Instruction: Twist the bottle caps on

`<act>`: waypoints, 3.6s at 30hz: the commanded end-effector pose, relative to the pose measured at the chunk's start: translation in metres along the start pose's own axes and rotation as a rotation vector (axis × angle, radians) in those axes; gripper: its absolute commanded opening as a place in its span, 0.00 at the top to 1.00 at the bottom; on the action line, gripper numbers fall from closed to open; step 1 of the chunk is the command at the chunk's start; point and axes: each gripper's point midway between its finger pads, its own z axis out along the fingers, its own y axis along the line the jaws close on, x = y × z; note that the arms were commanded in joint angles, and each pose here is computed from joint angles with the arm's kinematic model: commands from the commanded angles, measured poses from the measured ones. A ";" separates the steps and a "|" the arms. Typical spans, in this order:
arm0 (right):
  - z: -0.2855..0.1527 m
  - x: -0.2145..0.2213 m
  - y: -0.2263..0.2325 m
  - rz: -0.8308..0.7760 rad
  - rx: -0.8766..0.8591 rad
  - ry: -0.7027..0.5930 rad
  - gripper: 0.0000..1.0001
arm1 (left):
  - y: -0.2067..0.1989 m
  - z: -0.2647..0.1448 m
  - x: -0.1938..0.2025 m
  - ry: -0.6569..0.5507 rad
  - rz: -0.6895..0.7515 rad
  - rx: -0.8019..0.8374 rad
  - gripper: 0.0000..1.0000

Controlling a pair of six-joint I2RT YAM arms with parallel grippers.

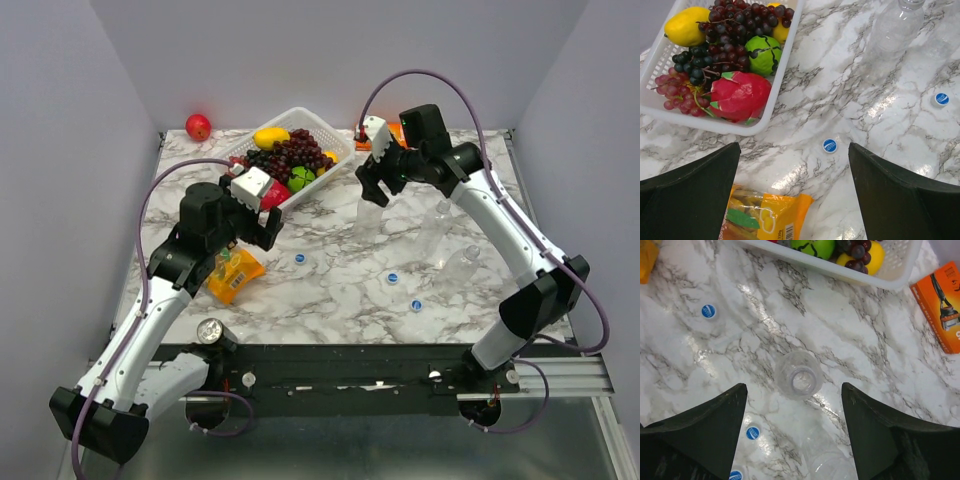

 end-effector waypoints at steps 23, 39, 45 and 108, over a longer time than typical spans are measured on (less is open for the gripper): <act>0.049 0.053 -0.016 0.076 0.061 0.186 0.43 | -0.026 0.017 0.010 -0.010 -0.029 0.138 0.01; -0.004 -0.005 0.025 0.063 -0.152 0.054 0.96 | -0.094 0.082 0.031 -0.138 0.128 0.391 0.01; -0.027 -0.021 0.048 0.083 -0.227 -0.002 0.98 | -0.107 0.107 0.025 -0.176 0.152 0.386 0.01; -0.077 -0.069 0.045 -0.002 -0.191 -0.182 0.16 | -0.094 0.085 0.019 -0.176 -0.010 0.396 0.60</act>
